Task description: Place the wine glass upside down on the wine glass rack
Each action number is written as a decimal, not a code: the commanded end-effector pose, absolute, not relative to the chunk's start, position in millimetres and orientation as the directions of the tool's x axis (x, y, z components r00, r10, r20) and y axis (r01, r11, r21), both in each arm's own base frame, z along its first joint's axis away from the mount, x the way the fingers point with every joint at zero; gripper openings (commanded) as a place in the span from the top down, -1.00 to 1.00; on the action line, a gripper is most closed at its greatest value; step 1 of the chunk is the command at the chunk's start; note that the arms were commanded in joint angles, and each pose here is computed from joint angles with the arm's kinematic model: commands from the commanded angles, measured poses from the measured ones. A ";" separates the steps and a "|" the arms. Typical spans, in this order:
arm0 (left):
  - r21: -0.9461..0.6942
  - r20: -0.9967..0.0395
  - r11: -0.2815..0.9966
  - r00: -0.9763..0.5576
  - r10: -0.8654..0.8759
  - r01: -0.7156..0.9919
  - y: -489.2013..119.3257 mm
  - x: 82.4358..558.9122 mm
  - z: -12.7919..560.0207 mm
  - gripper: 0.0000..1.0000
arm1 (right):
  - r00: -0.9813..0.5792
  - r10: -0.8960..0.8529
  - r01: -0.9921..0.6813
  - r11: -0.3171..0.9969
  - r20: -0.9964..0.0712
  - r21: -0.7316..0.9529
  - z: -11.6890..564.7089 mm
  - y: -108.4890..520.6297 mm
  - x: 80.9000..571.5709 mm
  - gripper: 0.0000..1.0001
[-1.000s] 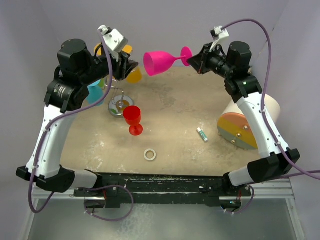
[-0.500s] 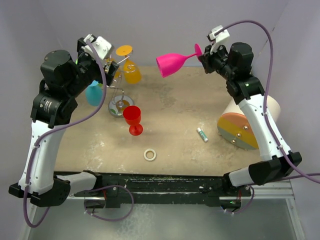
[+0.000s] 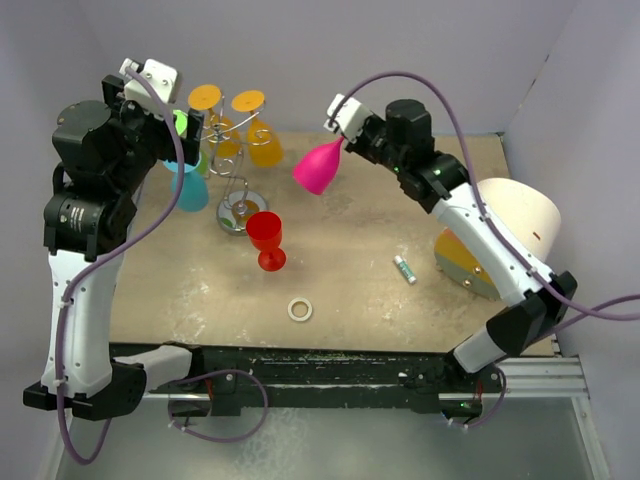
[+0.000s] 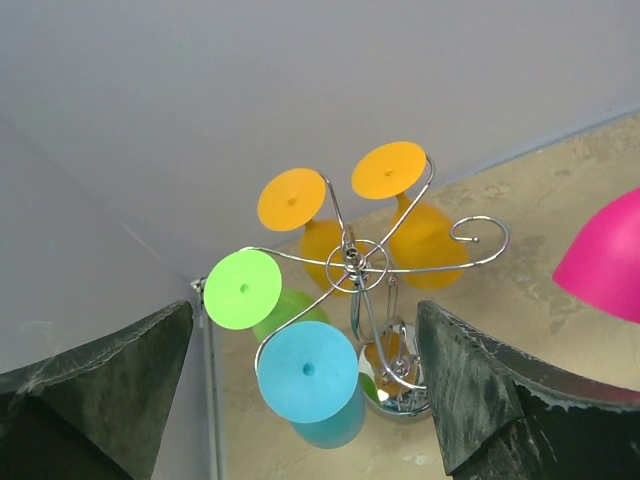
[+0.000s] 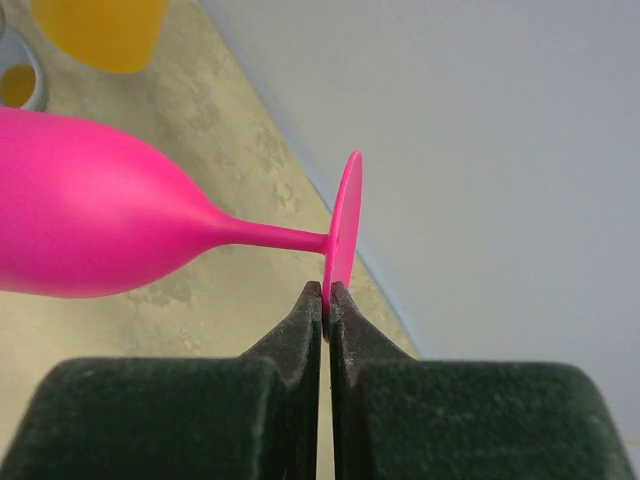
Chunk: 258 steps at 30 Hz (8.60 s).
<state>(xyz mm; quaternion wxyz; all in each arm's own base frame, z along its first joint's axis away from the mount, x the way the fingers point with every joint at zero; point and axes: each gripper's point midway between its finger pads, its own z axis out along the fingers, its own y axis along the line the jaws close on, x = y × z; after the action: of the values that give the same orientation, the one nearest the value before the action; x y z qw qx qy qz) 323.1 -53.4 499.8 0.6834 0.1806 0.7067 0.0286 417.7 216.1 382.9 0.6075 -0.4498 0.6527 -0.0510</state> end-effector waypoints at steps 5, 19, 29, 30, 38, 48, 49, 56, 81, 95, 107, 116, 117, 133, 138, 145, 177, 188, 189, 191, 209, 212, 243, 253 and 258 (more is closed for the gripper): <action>0.229 -0.974 0.964 0.036 0.226 0.134 -37.8 314.9 524.3 -0.92 | 0.323 -0.724 -0.402 0.478 -0.610 -0.781 417.2 254.6 435.4 1.00; 0.220 -0.976 0.966 0.029 0.218 0.139 -34.3 310.0 518.1 -0.96 | 0.460 -0.700 -0.389 0.393 -0.546 -0.833 434.6 317.8 445.0 1.00; 0.221 -0.975 0.965 0.040 0.218 0.138 -34.1 309.5 521.1 -0.98 | 0.524 -0.705 -0.375 0.312 -0.478 -0.873 429.8 346.1 447.6 1.00; 0.222 -0.975 0.965 0.038 0.219 0.138 -33.8 309.9 520.6 -0.98 | 0.529 -0.703 -0.378 0.305 -0.474 -0.874 428.4 348.2 448.1 1.00; 0.268 -0.963 0.956 0.042 0.265 0.120 -29.5 313.1 517.5 -0.99 | 0.592 -0.664 -0.378 0.271 -0.456 -0.885 435.7 372.2 440.2 1.00; 0.307 -0.952 0.948 0.034 0.305 0.084 -21.2 313.4 513.5 -0.99 | 0.625 -0.649 -0.393 0.218 -0.434 -0.893 430.0 391.6 432.2 1.00; 0.311 -0.950 0.947 0.034 0.309 0.079 -20.2 313.6 513.7 -0.99 | 0.628 -0.647 -0.391 0.217 -0.432 -0.894 430.7 392.8 431.8 1.00; 0.322 -0.947 0.945 0.040 0.320 0.064 -16.9 311.9 516.2 -0.99 | 0.643 -0.657 -0.374 0.181 -0.395 -0.910 423.5 401.1 435.2 1.00; 0.339 -0.941 0.940 0.030 0.338 0.048 -12.0 311.1 511.6 -0.99 | 0.692 -0.606 -0.402 0.127 -0.392 -0.907 419.7 423.8 413.6 1.00; 0.341 -0.940 0.939 0.018 0.340 0.044 -11.2 315.6 508.3 -0.99 | 0.688 -0.615 -0.403 0.119 -0.386 -0.907 431.6 410.9 398.4 1.00; 0.341 -0.940 0.938 0.005 0.341 0.055 -12.5 320.2 503.2 -0.99 | 0.671 -0.634 -0.406 0.118 -0.383 -0.906 434.1 397.0 390.9 1.00; 0.342 -0.939 0.938 0.009 0.342 0.059 -12.6 317.4 503.8 -0.99 | 0.626 -0.691 -0.396 0.118 -0.362 -0.911 421.3 384.0 396.8 1.00; 0.342 -0.940 0.938 0.009 0.342 0.059 -12.5 317.3 503.6 -0.99 | 0.624 -0.692 -0.397 0.117 -0.361 -0.910 419.5 383.8 396.8 1.00; 0.364 -0.930 0.914 0.026 0.366 0.178 -31.5 311.4 495.7 -0.99 | 0.611 -0.707 -0.388 0.124 -0.356 -0.913 402.8 391.7 409.3 0.89; 0.378 -0.924 0.904 0.029 0.380 0.201 -34.6 310.0 492.9 -0.99 | 0.585 -0.727 -0.385 0.142 -0.360 -0.912 400.2 389.0 414.5 0.76; 0.388 -0.921 0.900 0.054 0.386 0.200 -34.7 301.5 500.5 -0.98 | 0.559 -0.749 -0.373 0.158 -0.357 -0.914 398.5 384.5 419.3 0.59; 0.324 -0.924 0.671 0.071 0.376 0.667 -112.3 267.4 442.5 -0.89 | 0.405 -0.693 -0.524 0.359 -0.597 -0.772 387.4 332.6 398.1 -0.18; 0.257 -0.854 0.453 -0.018 0.519 0.853 -145.6 241.6 359.6 -0.65 | 0.214 -0.601 -0.670 0.484 -0.770 -0.563 354.4 251.6 371.4 -0.47; 0.257 -0.835 0.426 -0.023 0.550 0.867 -151.5 238.3 348.1 -0.63 | 0.195 -0.583 -0.687 0.493 -0.789 -0.534 352.1 246.9 365.5 -0.48; 0.243 -0.797 0.379 -0.039 0.603 0.893 -156.6 234.1 324.7 -0.58 | 0.171 -0.529 -0.713 0.516 -0.832 -0.474 355.2 236.9 354.9 -0.55; 0.146 -0.645 0.245 -0.096 0.759 0.959 -183.6 269.2 218.3 -0.21 | 0.098 -0.352 -0.808 0.518 -0.931 -0.281 375.4 211.6 342.9 -0.72; 0.129 -0.604 0.227 -0.105 0.790 0.965 -184.8 275.0 203.8 -0.21 | 0.098 -0.341 -0.811 0.517 -0.935 -0.274 376.4 209.5 344.4 -0.70; 0.032 -0.474 0.159 -0.125 0.872 0.987 -177.0 252.3 166.4 0.93 | 0.033 -0.331 -0.788 0.572 -0.943 -0.228 349.7 192.6 362.8 -0.45; 0.114 -0.657 0.103 -0.003 0.754 0.988 -198.8 235.8 231.3 1.00 | 0.016 -0.321 -0.761 0.610 -0.947 -0.220 343.7 167.4 365.2 -0.46; 0.180 -0.761 0.095 0.077 0.644 0.979 -214.6 230.4 280.7 1.00 | -0.030 -0.260 -0.741 0.654 -0.965 -0.153 355.9 148.8 382.8 -0.45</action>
<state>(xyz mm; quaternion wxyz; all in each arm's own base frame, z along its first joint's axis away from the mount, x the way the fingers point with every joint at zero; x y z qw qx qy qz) 233.8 -188.5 220.1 0.2776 0.6284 0.7028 -0.1849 374.0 155.4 321.1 0.5631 -0.3833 0.7085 0.1845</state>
